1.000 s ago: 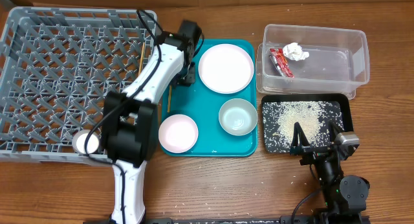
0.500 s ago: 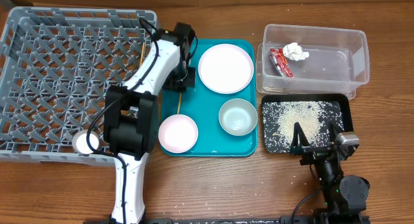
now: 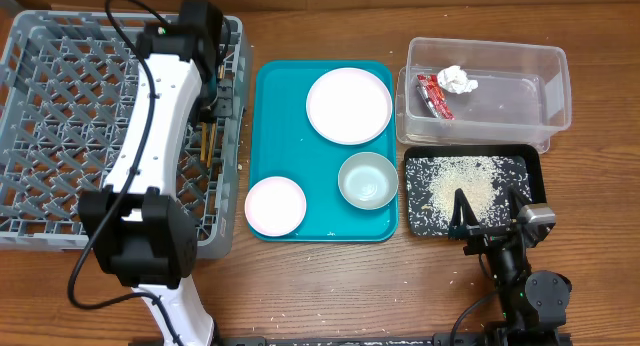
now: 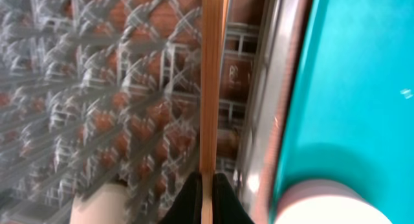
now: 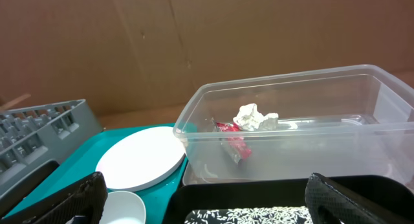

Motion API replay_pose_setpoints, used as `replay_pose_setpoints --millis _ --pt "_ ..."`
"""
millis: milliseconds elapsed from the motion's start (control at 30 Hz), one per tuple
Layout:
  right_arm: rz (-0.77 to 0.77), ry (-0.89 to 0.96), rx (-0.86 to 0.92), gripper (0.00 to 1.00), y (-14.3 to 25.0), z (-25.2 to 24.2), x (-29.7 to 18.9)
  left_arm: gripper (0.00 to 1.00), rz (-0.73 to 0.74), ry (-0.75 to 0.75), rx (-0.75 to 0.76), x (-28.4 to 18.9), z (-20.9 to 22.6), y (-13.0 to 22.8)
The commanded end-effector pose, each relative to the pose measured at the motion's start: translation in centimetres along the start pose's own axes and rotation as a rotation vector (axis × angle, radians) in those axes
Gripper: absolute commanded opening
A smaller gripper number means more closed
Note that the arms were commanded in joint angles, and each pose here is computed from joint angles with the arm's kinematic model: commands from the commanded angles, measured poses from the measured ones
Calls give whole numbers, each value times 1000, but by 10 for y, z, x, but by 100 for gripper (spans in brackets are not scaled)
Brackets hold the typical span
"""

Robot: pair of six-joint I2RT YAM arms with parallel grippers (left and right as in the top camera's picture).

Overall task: Sort waste into correct bins and load items into the dishwasher
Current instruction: 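Place the second chopstick into the dish rack, then grasp the grey bowl on the teal tray with the left gripper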

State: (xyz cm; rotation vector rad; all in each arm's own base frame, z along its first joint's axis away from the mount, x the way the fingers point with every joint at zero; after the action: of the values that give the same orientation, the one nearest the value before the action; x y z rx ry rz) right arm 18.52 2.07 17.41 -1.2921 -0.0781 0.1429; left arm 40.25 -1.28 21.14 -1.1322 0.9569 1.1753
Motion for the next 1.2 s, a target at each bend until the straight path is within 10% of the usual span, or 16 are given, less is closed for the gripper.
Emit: replay_pose_setpoints --millis 0,333,533,700,1033,1167 --pt "-7 12 1 100 1 -2 0 4 80 -8 132 47 -6 14" --pt "-7 12 1 100 1 -2 0 52 -121 136 26 -70 -12 15" --pt "-7 12 1 100 1 -2 0 48 -201 311 68 -147 -94 75" --pt "-7 12 1 100 1 -2 0 46 -112 108 -46 -80 -149 111" --pt "-7 12 1 100 1 -2 0 39 -98 385 78 44 -232 106" --pt "-7 12 1 100 1 -2 0 18 -67 468 166 67 -254 105"
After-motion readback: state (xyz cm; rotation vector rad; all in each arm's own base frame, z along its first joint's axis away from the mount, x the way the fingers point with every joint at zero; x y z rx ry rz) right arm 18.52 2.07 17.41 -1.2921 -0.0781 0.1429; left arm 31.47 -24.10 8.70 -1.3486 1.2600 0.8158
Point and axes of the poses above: each gripper's point midway between its finger pads, its own x axis out along the fingers, its own z axis along the line the jaws close on, y = z × x, the point moved 6 cm from there along -x, back along the fingers, and after that the axes turned 3 degrees about x, right-handed, at the moved point
